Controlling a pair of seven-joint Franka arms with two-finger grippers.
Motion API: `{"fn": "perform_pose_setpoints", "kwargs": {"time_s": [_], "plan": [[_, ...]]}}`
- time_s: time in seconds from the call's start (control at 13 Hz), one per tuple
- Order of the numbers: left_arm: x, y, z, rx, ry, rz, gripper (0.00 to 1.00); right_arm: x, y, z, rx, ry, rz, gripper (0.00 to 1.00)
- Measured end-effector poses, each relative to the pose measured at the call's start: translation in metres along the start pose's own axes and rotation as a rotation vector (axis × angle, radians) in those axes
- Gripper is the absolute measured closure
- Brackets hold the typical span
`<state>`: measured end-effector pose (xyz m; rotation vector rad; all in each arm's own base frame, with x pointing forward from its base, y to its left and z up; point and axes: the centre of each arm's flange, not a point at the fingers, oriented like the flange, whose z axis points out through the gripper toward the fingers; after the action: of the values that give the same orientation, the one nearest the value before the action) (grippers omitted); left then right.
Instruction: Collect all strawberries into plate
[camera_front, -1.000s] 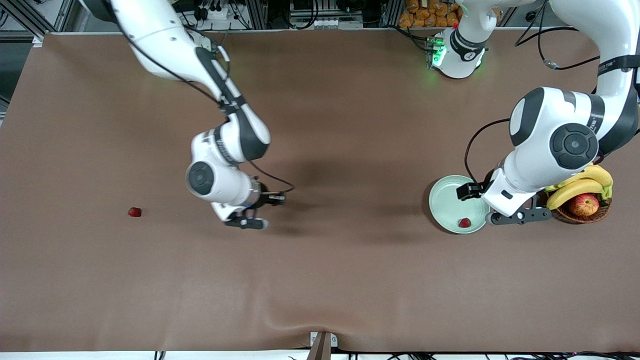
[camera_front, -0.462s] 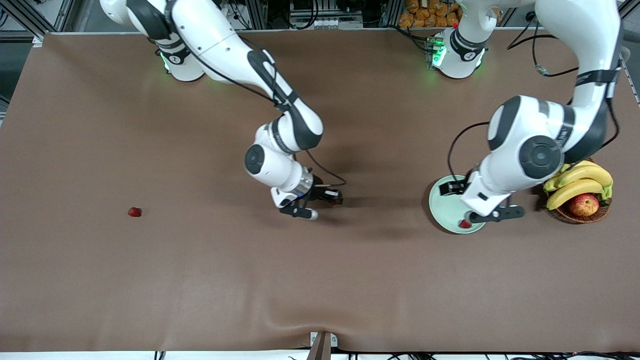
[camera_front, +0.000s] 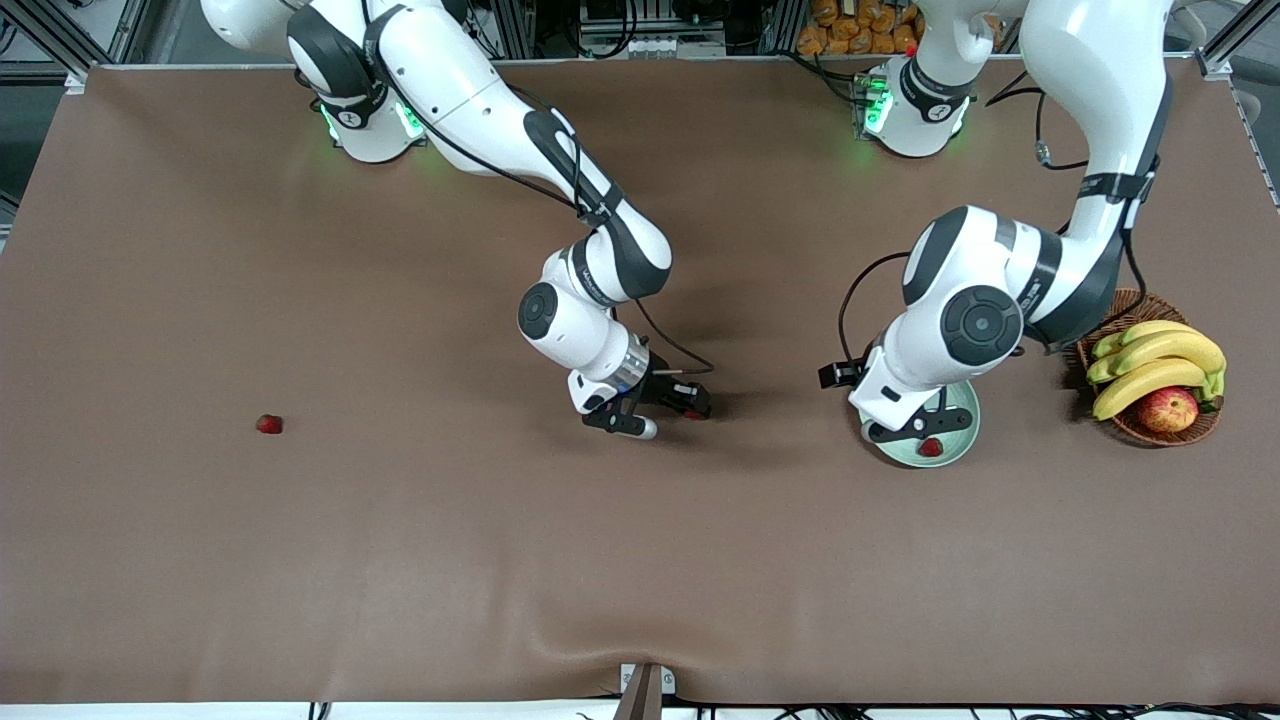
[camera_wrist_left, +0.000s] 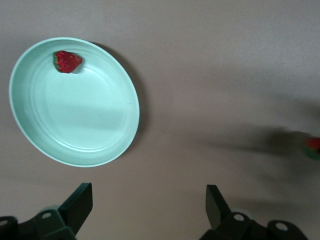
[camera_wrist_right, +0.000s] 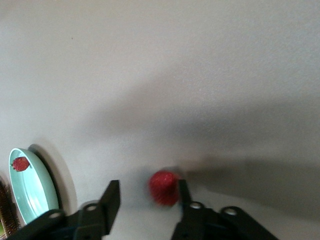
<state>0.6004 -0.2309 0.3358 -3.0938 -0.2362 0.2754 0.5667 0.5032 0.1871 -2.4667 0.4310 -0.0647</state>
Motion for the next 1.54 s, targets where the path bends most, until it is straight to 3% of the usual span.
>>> {"fn": "perform_pose_setpoints", "kwargs": {"time_s": [0.15, 0.31, 0.62, 0.77, 0.92, 1.23, 1.38, 1.54], "plan": [[-0.004, 0.019, 0.01, -0.01, 0.008, -0.034, 0.0, 0.007, -0.002, -0.005, 0.005, 0.015, 0.001, 0.16], [-0.012, 0.042, 0.019, -0.022, 0.023, -0.078, 0.0, 0.027, 0.005, -0.016, 0.005, 0.038, 0.026, 0.0], [-0.031, 0.096, 0.042, -0.07, 0.063, -0.164, 0.0, 0.112, 0.075, -0.064, -0.072, 0.01, 0.121, 0.0], [-0.033, 0.118, 0.057, -0.088, 0.062, -0.227, 0.0, 0.143, 0.102, -0.103, -0.159, -0.04, 0.091, 0.0], [-0.037, 0.138, 0.08, -0.093, 0.049, -0.296, 0.0, 0.169, 0.126, -0.148, -0.287, -0.096, 0.024, 0.0], [-0.033, 0.147, 0.116, -0.096, 0.047, -0.403, 0.0, 0.218, 0.193, -0.243, -0.529, -0.145, -0.012, 0.0], [-0.027, 0.145, 0.125, -0.105, 0.059, -0.484, 0.0, 0.241, 0.233, -0.284, -0.588, -0.153, -0.005, 0.0], [-0.029, 0.149, 0.136, -0.101, 0.069, -0.545, 0.02, 0.258, 0.272, -0.314, -0.608, -0.18, -0.041, 0.0]]}}
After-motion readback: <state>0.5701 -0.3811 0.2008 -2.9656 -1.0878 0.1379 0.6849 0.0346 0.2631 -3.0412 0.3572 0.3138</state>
